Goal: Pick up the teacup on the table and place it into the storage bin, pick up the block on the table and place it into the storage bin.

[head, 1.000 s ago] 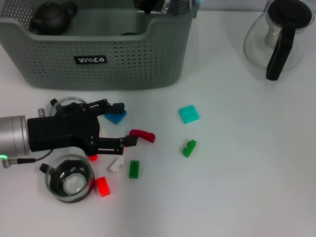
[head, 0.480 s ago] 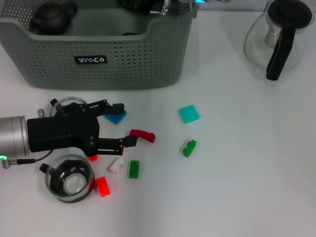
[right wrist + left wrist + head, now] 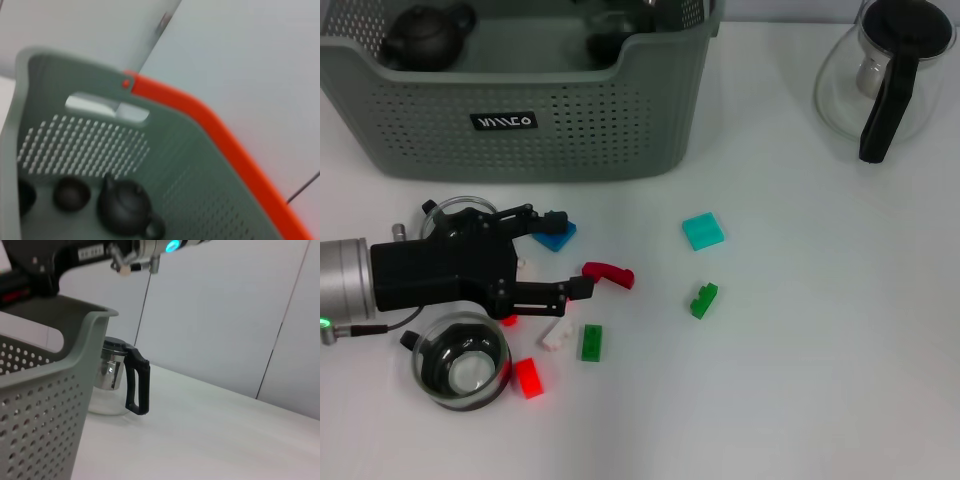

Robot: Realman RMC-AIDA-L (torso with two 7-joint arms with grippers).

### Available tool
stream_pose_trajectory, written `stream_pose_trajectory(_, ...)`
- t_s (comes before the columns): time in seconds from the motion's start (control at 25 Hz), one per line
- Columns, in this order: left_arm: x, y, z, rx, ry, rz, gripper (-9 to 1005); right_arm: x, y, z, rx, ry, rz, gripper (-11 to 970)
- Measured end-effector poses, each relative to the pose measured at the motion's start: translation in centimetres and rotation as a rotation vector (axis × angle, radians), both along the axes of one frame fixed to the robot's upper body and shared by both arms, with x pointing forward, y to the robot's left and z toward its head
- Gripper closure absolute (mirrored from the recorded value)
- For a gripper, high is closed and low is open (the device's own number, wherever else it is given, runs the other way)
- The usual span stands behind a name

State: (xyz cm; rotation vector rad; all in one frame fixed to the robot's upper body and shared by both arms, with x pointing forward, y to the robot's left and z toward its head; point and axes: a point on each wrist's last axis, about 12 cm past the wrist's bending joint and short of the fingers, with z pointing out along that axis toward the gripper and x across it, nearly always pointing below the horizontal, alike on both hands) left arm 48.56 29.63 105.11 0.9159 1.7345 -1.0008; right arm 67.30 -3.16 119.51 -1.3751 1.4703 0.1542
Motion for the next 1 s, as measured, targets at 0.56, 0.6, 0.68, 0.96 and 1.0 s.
stream_pose_trajectory(0.56, -0.4, 1.9, 0.9, -0.027, -0.022, 0.03, 117, -4.8, -5.6, 4.4, 0.304, 0.186, 0.264, 185)
stream_pose_trajectory(0.6, -0.4, 2.1, 1.1, -0.037, -0.028, 0.033, 117, -5.5, -6.4, 4.3, 0.324, 0.209, 0.292, 185)
stream_pose_trajectory(0.68, -0.5, 2.5, 1.4, -0.056, -0.039, 0.038, 118, -6.7, -8.0, 4.0, 0.352, 0.248, 0.34, 186)
stream_pose_trajectory(0.96, -1.0, 3.5, 2.6, -0.124, -0.075, 0.037, 118, -11.4, -13.2, 1.4, 0.452, 0.366, 0.493, 190)
stream_pose_trajectory(1.0, -1.1, 3.5, 2.8, -0.134, -0.079, 0.029, 118, -11.8, -13.9, 0.8, 0.468, 0.378, 0.49, 190)
